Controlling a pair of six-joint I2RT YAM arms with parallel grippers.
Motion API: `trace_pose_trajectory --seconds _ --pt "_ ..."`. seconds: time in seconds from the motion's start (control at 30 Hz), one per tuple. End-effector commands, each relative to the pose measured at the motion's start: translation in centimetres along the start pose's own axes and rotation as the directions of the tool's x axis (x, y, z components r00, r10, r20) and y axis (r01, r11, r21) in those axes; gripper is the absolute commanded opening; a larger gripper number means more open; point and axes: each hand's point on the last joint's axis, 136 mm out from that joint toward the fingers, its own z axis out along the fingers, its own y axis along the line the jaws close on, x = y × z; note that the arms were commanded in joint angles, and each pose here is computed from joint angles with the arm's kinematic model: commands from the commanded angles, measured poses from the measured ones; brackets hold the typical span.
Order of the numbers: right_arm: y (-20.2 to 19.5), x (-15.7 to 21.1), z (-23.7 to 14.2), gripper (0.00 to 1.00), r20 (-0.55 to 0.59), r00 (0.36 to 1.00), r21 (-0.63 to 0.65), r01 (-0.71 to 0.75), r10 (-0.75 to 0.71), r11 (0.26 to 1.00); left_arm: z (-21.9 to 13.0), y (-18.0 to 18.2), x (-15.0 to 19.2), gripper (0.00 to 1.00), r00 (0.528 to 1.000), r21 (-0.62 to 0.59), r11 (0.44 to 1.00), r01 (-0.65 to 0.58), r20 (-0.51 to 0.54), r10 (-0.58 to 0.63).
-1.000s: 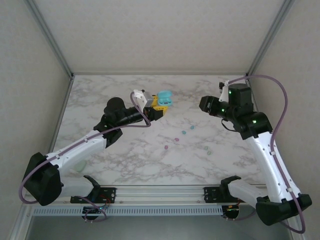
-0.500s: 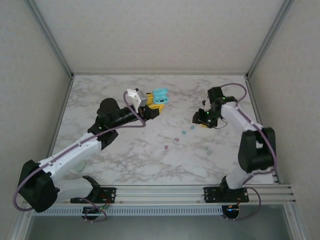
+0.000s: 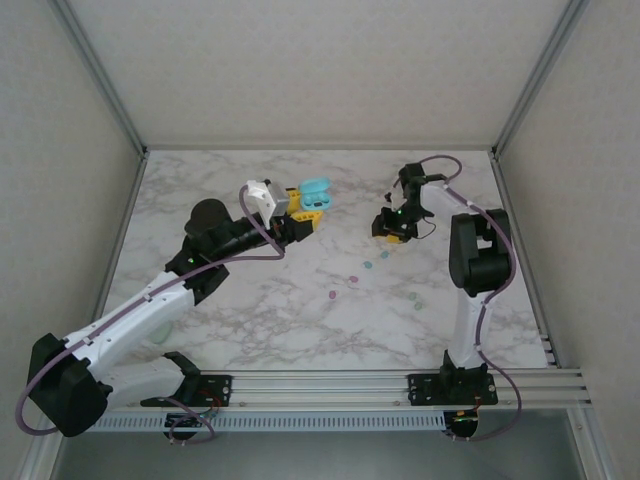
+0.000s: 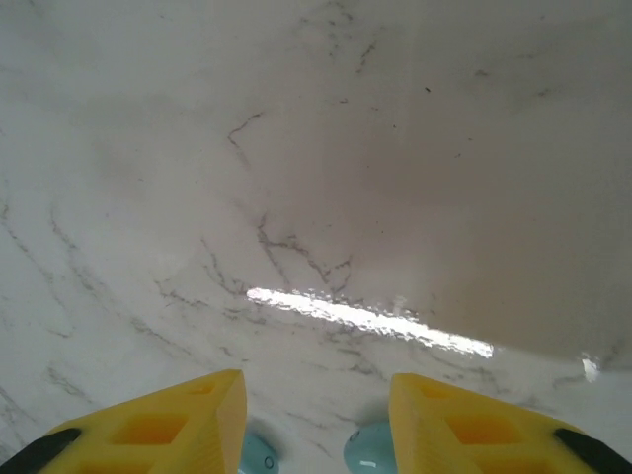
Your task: Insert the wireless bluetooth earbuds into the charging case
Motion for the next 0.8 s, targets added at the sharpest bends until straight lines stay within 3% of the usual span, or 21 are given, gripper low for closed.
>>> trace_pose_trajectory --seconds 0.0,0.3,0.77 --pt "0.5 0.9 0.7 0.4 -0.07 0.997 -0.042 0.013 -0.016 0.999 -0.5 0.2 -0.6 0.14 1.0 -0.012 1.0 -0.02 0.009 0.02" --pt "-0.6 3.1 1.1 0.39 -0.131 0.991 -0.01 0.028 -0.03 1.0 -0.3 0.1 -0.6 0.14 1.0 -0.003 1.0 -0.015 0.004 0.015" --pt "1.2 6.6 -0.8 0.36 -0.154 0.987 -0.098 0.024 -0.039 0.995 -0.4 0.1 -0.6 0.15 1.0 -0.007 1.0 -0.016 -0.002 0.016"
